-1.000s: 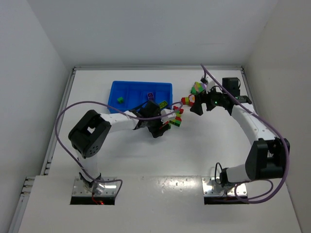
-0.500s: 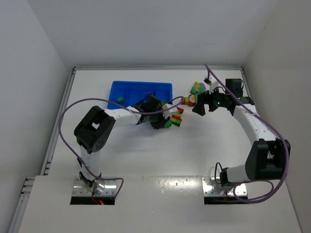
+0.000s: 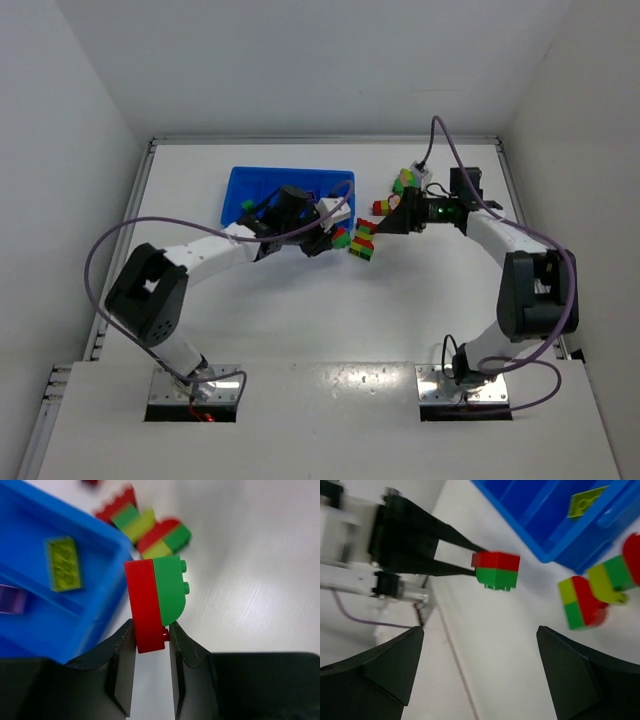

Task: Sort the legos into containers by color

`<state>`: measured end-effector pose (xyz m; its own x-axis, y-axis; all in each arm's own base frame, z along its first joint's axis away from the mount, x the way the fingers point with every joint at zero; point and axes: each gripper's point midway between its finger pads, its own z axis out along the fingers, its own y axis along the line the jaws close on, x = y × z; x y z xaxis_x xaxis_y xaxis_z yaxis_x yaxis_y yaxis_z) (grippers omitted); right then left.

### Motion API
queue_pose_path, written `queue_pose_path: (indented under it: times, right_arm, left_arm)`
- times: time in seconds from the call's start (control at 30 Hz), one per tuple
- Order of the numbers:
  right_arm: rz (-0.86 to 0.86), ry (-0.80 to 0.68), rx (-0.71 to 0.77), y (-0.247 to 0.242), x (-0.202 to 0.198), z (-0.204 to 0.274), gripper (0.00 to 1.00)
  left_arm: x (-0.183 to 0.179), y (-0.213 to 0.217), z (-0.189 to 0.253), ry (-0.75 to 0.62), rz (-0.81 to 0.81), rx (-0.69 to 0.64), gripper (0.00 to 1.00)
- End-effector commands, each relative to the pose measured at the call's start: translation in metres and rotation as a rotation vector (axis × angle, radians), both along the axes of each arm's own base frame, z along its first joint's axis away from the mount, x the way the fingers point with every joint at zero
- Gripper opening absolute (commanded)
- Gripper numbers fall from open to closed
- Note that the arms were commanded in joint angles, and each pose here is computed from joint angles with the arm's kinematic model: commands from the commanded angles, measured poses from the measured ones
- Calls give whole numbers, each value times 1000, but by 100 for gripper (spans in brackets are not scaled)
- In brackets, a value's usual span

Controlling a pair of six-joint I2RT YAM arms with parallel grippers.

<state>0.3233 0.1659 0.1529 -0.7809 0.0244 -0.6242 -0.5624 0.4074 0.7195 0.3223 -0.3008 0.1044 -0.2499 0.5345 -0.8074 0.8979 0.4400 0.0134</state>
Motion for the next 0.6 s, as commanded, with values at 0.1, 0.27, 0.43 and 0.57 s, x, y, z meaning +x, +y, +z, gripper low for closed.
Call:
queue_pose_path:
  times: [0.1, 0.27, 0.43, 0.57]
  right_arm:
    - [149, 121, 192, 32, -9, 28, 95]
    - [157, 100, 183, 40, 3, 28, 95]
    - [178, 76, 186, 49, 8, 33, 91]
    - [206, 87, 189, 55, 5, 29, 84]
  left_arm:
    - [7, -23, 90, -198, 61, -163, 8]
    - [2, -31, 106, -240, 46, -183, 8]
    - [-5, -40, 116, -268, 22, -197, 8]
    - [0, -40, 122, -297, 37, -198, 8]
